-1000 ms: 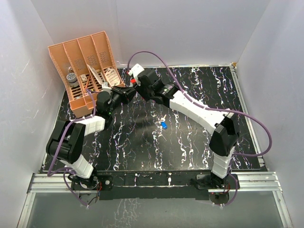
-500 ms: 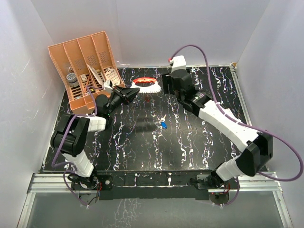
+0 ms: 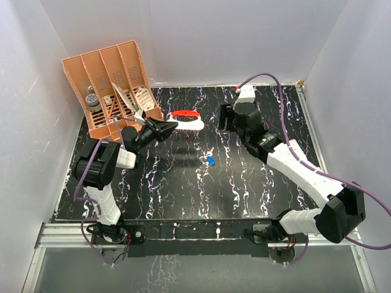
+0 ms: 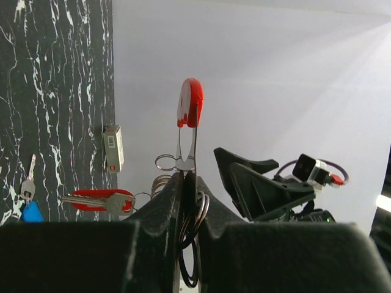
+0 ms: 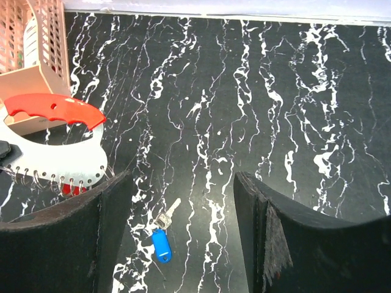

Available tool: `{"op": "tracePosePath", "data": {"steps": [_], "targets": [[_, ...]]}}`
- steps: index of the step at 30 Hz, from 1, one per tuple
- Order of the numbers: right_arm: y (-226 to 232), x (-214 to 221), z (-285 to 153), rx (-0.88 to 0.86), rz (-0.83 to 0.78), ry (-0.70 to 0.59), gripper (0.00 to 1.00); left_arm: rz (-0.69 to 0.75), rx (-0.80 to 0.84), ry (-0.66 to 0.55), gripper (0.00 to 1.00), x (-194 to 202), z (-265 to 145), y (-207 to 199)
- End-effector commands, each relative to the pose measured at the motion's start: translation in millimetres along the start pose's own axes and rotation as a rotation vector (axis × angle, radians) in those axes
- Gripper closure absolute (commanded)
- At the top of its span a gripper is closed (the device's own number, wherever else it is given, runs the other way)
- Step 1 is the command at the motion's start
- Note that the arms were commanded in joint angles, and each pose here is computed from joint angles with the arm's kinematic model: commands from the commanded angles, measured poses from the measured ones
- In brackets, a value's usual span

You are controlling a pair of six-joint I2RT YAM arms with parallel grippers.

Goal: Put the keys on the keyring

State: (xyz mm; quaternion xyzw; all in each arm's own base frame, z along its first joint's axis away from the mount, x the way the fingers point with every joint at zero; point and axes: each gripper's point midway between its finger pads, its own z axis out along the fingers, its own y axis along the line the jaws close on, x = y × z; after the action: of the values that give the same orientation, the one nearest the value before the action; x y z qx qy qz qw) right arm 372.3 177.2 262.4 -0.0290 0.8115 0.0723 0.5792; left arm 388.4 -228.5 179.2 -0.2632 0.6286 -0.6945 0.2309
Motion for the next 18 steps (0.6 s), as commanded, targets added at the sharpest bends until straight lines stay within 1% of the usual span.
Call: {"op": "tracePosePath", "data": {"steps": [1, 8, 18], "targets": [[17, -14, 1, -0.1, 0.053, -0.052, 0.35, 0.216, 0.207, 0.088, 1.0, 25, -14, -61], [27, 0, 2, -0.161, 0.048, -0.017, 0.36, 0.319, 0.155, 0.081, 1.0, 24, -17, -64], [29, 3, -2, -0.19, 0.051, -0.021, 0.37, 0.314, 0.182, 0.077, 1.0, 22, -21, -70]]}}
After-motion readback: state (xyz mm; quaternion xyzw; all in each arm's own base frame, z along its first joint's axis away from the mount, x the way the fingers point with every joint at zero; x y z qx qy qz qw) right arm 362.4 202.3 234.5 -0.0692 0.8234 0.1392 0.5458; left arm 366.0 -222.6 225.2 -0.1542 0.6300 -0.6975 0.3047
